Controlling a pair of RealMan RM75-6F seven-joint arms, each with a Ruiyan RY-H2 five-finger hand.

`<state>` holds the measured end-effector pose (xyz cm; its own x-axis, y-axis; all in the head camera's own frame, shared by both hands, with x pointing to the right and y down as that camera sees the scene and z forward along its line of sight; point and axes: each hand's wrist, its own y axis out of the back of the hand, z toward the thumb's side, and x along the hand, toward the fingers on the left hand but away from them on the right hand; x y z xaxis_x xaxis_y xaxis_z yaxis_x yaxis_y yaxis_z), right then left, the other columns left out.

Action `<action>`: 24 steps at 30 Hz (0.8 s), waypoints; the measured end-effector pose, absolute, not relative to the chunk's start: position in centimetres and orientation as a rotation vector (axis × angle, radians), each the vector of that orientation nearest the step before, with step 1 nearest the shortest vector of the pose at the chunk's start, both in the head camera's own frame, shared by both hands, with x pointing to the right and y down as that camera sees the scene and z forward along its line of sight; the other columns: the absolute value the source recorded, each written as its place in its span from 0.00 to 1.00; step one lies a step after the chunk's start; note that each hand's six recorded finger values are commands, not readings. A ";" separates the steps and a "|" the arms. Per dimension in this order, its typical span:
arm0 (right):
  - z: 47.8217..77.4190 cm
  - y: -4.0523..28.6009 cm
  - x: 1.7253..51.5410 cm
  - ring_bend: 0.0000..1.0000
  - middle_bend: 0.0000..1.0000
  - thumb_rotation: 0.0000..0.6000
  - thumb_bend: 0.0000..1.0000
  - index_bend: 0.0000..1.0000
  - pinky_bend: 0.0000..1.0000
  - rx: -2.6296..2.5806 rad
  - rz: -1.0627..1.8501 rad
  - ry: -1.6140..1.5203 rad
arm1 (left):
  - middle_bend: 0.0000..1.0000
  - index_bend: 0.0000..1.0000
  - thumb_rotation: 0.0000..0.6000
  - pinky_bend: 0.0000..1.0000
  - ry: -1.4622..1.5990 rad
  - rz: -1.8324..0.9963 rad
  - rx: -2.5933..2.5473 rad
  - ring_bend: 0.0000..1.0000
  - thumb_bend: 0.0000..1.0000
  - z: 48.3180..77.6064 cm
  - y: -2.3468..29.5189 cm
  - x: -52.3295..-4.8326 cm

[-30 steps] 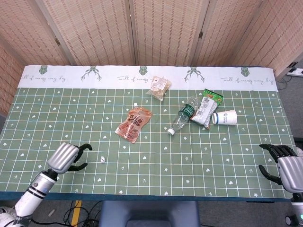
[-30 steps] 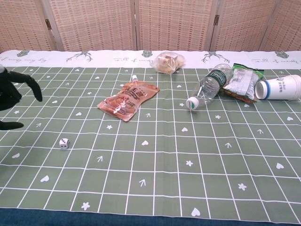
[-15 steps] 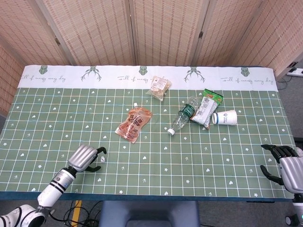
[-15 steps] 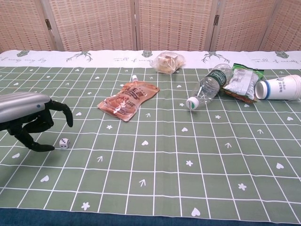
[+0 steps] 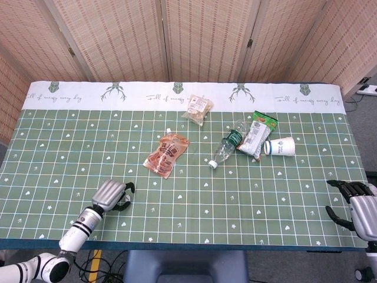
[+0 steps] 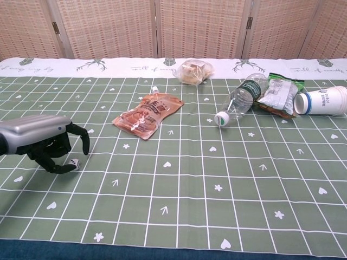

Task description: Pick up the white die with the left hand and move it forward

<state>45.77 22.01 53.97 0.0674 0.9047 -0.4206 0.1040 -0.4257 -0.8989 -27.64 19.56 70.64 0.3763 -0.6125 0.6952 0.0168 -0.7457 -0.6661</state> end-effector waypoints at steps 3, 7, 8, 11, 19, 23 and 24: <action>54.0 22.0 45.8 0.34 0.33 1.00 0.24 0.28 0.27 -1.639 1.433 -1.023 | 0.95 0.45 1.00 0.96 0.508 -1.396 -2.058 0.86 0.37 70.7 19.6 -27.6; 54.1 22.0 45.8 0.34 0.33 1.00 0.24 0.28 0.27 -1.641 1.433 -1.022 | 0.95 0.45 1.00 0.96 0.488 -1.404 -2.061 0.86 0.37 70.8 19.7 -27.5; 54.1 22.0 45.8 0.34 0.33 1.00 0.24 0.28 0.27 -1.640 1.435 -1.023 | 0.95 0.45 1.00 0.96 0.486 -1.405 -2.061 0.86 0.37 70.9 19.7 -27.5; 54.1 22.1 46.0 0.35 0.33 1.00 0.24 0.28 0.27 -1.638 1.441 -1.024 | 0.95 0.46 1.00 0.96 0.484 -1.415 -2.058 0.86 0.37 71.0 19.7 -27.6; 54.1 22.2 46.0 0.35 0.33 1.00 0.24 0.28 0.27 -1.636 1.444 -1.027 | 0.95 0.49 1.00 0.96 0.501 -1.431 -2.039 0.86 0.37 71.2 19.4 -27.9; 54.0 22.2 46.0 0.35 0.33 1.00 0.24 0.28 0.27 -1.634 1.445 -1.026 | 0.95 0.49 1.00 0.96 0.501 -1.435 -2.037 0.86 0.37 71.3 19.3 -27.9; 54.0 22.2 46.0 0.35 0.33 1.00 0.24 0.28 0.27 -1.634 1.445 -1.026 | 0.95 0.50 1.00 0.96 0.501 -1.436 -2.039 0.86 0.37 71.4 19.3 -27.9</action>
